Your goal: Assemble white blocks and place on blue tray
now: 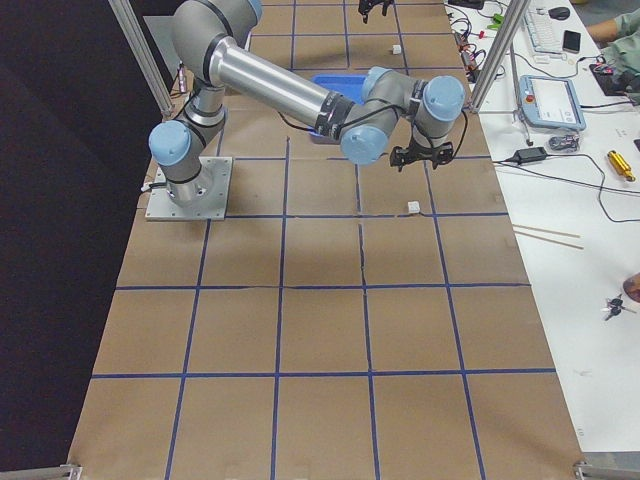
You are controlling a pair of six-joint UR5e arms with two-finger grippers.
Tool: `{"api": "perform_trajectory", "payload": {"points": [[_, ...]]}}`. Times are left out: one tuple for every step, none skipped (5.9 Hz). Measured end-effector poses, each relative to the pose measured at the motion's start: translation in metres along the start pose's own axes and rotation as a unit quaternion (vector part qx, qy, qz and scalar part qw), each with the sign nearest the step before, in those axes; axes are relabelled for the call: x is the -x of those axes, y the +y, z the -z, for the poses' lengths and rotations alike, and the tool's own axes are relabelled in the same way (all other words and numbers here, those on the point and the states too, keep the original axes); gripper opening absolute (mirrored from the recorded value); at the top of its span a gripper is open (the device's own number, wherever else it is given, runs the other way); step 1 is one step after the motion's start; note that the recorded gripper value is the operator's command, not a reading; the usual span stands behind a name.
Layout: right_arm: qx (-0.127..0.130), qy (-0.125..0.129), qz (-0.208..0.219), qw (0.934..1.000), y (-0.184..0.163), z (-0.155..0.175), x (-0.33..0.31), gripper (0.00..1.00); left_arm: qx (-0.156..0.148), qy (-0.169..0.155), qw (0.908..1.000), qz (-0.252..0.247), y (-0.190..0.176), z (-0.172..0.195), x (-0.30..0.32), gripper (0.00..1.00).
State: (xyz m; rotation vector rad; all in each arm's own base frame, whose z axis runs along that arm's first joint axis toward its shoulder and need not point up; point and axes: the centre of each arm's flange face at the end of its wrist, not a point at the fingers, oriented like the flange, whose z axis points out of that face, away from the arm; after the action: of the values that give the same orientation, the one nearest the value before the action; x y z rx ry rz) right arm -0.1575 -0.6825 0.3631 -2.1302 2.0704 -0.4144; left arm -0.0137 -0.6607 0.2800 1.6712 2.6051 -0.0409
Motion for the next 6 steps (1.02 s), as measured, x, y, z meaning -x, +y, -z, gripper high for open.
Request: {"api": "perform_trajectory", "payload": {"points": [[-0.029, -0.005, 0.002, 0.9996, 0.027, -0.029, -0.010, 1.00, -0.003, -0.006, 0.9979, -0.065, -0.003, -0.023, 0.010, 0.97], [-0.046, -0.014, 0.009, 0.9988, 0.046, -0.059, -0.016, 1.00, -0.004, -0.008, 0.9940, -0.109, -0.005, -0.040, 0.016, 0.98], [-0.053, -0.020, 0.012, 0.9983, 0.060, -0.087, -0.022, 1.00, -0.005, -0.013, 0.9912, -0.132, -0.008, -0.052, 0.027, 0.97], [-0.057, -0.025, 0.016, 0.9979, 0.074, -0.118, -0.025, 1.00, -0.010, -0.017, 0.9900, -0.140, -0.013, -0.065, 0.041, 0.97], [-0.064, -0.032, 0.018, 0.9972, 0.080, -0.142, -0.026, 1.00, -0.019, -0.018, 0.9895, -0.142, -0.018, -0.076, 0.053, 0.97], [-0.076, -0.035, 0.020, 0.9963, 0.080, -0.157, -0.027, 1.00, -0.027, -0.017, 0.9893, -0.143, -0.022, -0.086, 0.060, 0.97]]}}
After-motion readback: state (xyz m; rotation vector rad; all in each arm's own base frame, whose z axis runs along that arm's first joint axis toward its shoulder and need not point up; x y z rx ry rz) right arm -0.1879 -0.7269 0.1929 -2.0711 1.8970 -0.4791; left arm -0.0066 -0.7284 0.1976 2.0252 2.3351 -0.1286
